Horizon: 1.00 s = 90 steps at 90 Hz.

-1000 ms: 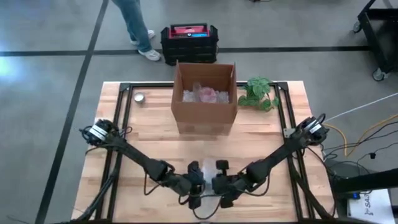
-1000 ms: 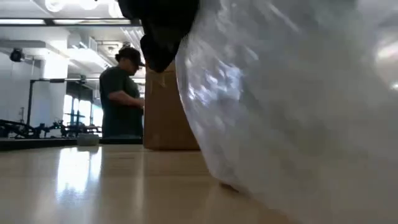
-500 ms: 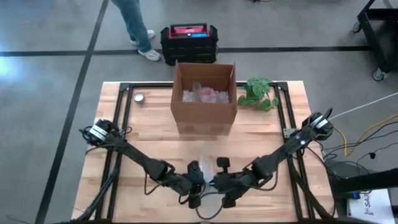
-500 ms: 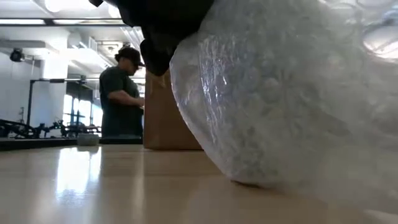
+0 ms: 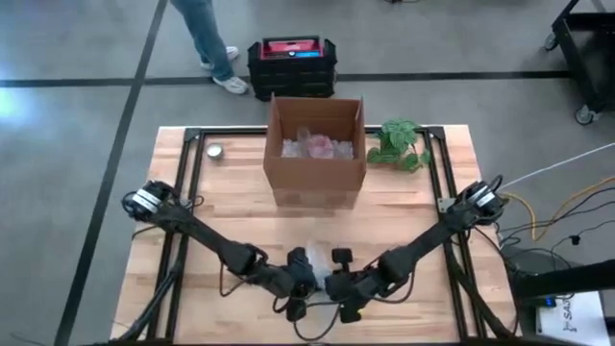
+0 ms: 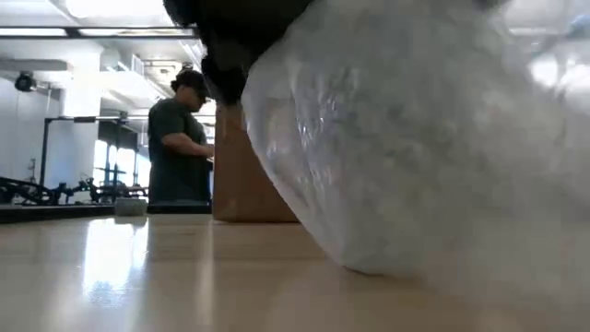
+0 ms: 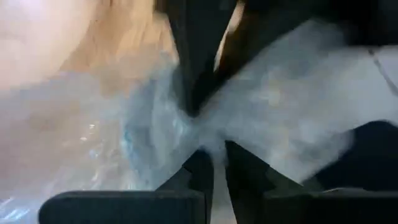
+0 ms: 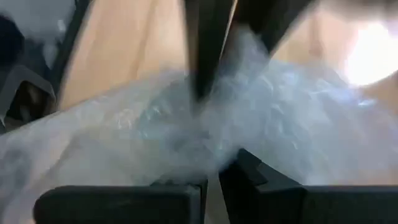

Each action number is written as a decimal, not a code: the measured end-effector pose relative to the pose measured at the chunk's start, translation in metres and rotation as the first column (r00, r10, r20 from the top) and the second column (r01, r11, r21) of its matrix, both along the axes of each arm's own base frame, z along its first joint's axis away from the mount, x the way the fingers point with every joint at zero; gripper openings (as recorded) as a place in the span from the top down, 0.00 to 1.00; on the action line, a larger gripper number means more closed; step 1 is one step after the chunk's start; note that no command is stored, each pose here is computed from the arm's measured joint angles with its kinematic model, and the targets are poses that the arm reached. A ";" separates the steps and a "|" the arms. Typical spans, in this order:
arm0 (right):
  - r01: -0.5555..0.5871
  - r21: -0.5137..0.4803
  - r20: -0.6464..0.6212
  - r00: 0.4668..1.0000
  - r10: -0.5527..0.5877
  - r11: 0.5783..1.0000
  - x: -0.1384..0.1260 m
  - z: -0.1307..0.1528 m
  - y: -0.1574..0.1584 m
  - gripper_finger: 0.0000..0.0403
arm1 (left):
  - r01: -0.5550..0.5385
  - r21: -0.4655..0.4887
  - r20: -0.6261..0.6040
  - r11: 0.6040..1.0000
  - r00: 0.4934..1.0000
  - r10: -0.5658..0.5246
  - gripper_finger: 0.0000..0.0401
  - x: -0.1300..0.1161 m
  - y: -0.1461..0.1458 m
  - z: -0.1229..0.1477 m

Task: Wrap mug
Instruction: Wrap the white mug in bubble wrap

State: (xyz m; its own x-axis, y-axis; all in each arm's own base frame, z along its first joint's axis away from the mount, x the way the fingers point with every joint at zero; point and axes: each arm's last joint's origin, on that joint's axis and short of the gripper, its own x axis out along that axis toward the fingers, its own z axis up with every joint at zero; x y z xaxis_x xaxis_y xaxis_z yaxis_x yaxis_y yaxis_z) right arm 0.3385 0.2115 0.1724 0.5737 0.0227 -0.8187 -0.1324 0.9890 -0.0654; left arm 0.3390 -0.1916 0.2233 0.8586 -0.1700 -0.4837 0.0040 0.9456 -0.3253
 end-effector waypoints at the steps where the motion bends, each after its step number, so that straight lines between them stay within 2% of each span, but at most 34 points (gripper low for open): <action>1: 0.000 0.001 0.000 1.000 0.000 1.000 0.000 0.000 0.000 0.95 | 0.001 -0.001 0.001 1.000 1.000 -0.001 0.94 -0.001 0.001 0.003; 11: -0.001 0.001 -0.001 1.000 0.001 1.000 0.000 0.000 0.000 0.95 | -0.011 0.014 0.002 1.000 1.000 0.011 0.94 -0.011 0.005 0.020; 24: 0.005 0.000 -0.004 1.000 -0.005 1.000 0.000 0.000 0.000 0.95 | -0.051 0.063 0.032 0.997 0.998 0.049 0.94 -0.013 0.008 0.024; 35: 0.007 -0.003 -0.003 1.000 -0.007 1.000 0.000 0.000 -0.001 0.95 | -0.072 0.076 0.017 0.994 0.997 0.071 0.94 0.000 0.010 0.006; 55: 0.002 0.001 -0.008 1.000 -0.002 1.000 -0.003 0.006 -0.002 0.95 | -0.038 0.028 0.028 0.999 0.999 0.037 0.94 0.024 0.003 -0.034; 62: -0.003 -0.005 -0.021 1.000 0.002 1.000 -0.007 0.015 -0.004 0.95 | -0.040 0.017 0.024 0.999 0.999 0.039 0.94 0.026 0.002 -0.038; 78: 0.001 -0.024 -0.020 1.000 -0.002 1.000 -0.014 0.056 -0.009 0.95 | -0.029 0.020 0.022 0.999 0.999 0.029 0.94 0.025 0.003 -0.036; 90: -0.010 -0.003 0.037 0.999 0.010 1.000 -0.011 0.062 -0.007 0.95 | -0.016 0.029 0.043 0.999 0.999 0.015 0.94 0.026 0.002 -0.035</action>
State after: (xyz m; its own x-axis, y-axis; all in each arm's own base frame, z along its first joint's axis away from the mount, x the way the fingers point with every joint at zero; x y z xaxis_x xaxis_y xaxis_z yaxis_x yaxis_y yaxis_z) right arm 0.3277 0.2043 0.2346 0.6031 0.0265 -0.7972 -0.1398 0.9875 -0.0729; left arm 0.3645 -0.1895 0.1887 0.8808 -0.1427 -0.4514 0.0026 0.9549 -0.2968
